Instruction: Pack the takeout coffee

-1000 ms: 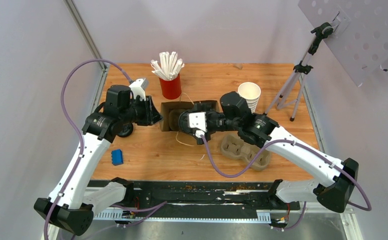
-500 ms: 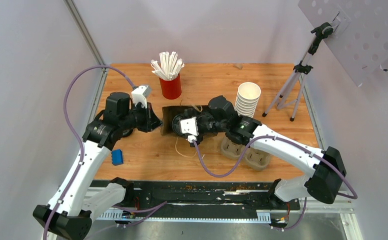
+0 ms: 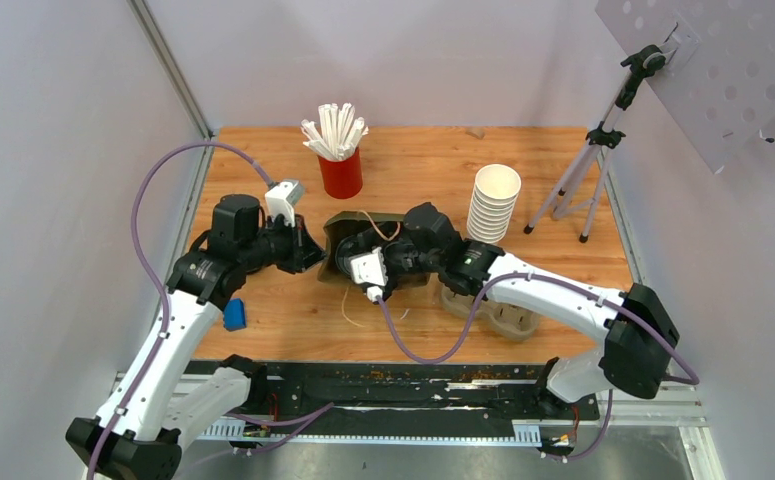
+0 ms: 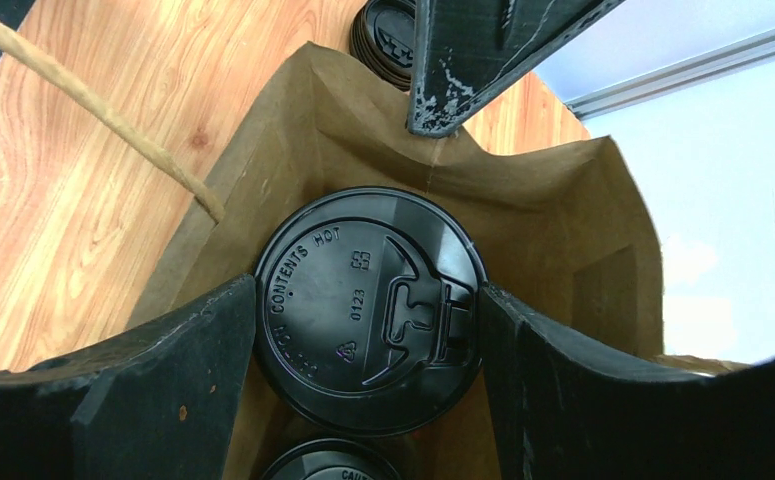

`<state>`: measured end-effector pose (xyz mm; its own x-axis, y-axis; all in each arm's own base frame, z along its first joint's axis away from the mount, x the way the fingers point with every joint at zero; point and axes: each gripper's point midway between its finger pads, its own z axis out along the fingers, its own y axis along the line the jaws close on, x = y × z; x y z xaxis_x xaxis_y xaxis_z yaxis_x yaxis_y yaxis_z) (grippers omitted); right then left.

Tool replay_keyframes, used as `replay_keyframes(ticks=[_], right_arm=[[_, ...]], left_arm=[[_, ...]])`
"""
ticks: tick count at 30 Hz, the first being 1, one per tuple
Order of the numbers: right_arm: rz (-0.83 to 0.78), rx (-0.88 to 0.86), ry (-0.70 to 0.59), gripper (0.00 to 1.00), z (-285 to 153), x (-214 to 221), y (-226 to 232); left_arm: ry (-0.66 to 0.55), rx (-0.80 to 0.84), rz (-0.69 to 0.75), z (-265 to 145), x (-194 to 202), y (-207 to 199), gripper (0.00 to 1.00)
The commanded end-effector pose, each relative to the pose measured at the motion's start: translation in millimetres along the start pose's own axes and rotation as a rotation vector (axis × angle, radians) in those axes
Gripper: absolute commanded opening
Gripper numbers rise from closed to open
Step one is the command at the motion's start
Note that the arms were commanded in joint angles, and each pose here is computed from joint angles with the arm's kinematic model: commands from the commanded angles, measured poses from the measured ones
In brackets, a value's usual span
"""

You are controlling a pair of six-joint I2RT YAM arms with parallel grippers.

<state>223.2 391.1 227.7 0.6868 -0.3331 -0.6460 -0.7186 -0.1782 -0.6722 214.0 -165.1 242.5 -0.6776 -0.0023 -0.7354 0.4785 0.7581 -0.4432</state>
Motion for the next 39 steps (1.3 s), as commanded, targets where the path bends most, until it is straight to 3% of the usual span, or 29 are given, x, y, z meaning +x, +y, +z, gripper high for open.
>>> replay_keyframes(ticks=[1, 24, 39], right_arm=[[-0.054, 0.024, -0.036, 0.72, 9.6, -4.1, -7.8], [-0.045, 0.061, 0.067, 0.71, 24.9, 46.3, -9.8], [-0.036, 0.074, 0.009, 0.71, 28.8, 44.5, -12.6]], left_arm=[[-0.044, 0.048, 0.026, -3.0, -7.1, -9.9, 0.0], [-0.001, 0.038, -0.028, -6.7, 7.8, -9.3, 0.0], [-0.017, -0.002, -0.048, -13.7, 7.6, -6.2, 0.0]])
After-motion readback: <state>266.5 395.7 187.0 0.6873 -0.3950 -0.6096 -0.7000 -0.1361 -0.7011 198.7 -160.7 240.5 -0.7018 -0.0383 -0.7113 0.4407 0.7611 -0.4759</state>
